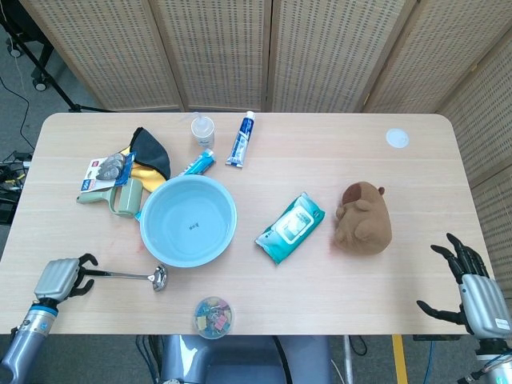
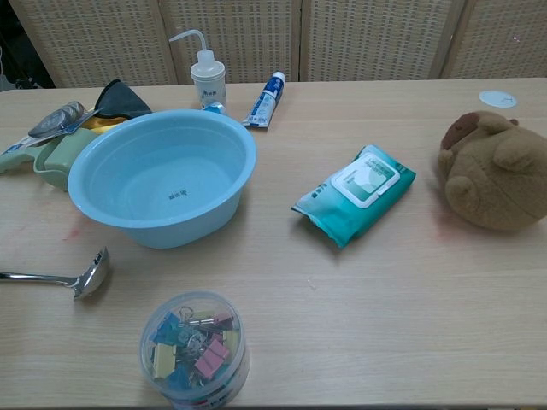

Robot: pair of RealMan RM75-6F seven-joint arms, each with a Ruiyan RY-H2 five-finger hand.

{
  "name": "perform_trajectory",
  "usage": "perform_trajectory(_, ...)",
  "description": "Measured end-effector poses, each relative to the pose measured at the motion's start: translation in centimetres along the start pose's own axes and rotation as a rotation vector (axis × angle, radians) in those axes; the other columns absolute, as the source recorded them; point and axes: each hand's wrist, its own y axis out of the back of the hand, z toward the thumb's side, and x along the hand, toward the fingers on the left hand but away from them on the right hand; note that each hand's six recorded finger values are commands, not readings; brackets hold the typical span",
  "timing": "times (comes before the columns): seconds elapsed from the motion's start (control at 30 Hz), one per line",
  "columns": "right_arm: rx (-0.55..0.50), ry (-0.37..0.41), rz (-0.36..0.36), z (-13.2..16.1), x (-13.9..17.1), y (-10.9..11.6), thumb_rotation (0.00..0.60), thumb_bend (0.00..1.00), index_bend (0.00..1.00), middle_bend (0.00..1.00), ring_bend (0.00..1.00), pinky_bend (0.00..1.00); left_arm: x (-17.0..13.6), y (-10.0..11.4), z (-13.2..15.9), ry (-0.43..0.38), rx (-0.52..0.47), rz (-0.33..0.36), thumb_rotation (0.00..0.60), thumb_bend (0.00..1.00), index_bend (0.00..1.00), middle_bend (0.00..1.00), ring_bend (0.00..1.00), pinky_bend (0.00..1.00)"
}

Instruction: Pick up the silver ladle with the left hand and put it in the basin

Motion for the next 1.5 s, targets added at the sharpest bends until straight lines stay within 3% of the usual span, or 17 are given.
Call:
perform_trajectory(1.27, -0.003, -0.006, 0.012, -0.1, 0.0, -0.2, 0.600, 0.00, 0.15, 0.00, 0.00, 0.00, 1.5, -1.2, 1.0, -0.008, 0.020, -0.026, 0.600, 0.35, 0.46, 0.90, 0.91, 0.95)
perform_trajectory(1.33, -0.004, -0.007, 0.012, -0.1, -0.1, -0.2, 0.600, 0.00, 0.15, 0.00, 0.00, 0.00, 1.5, -1.3, 1.0, -0.009, 0.023, -0.028, 0.600, 0.36, 0.49, 0.90, 0.91, 0.95)
perform_trajectory(1.5, -0.004, -0.007, 0.014, -0.2, -0.1, -0.3, 0.600, 0.00, 0.15, 0.00, 0.00, 0.00, 1.6, -1.5, 1.1, -0.011, 0.021, -0.029, 0.600, 0.44, 0.68, 0.90, 0.91, 0.95)
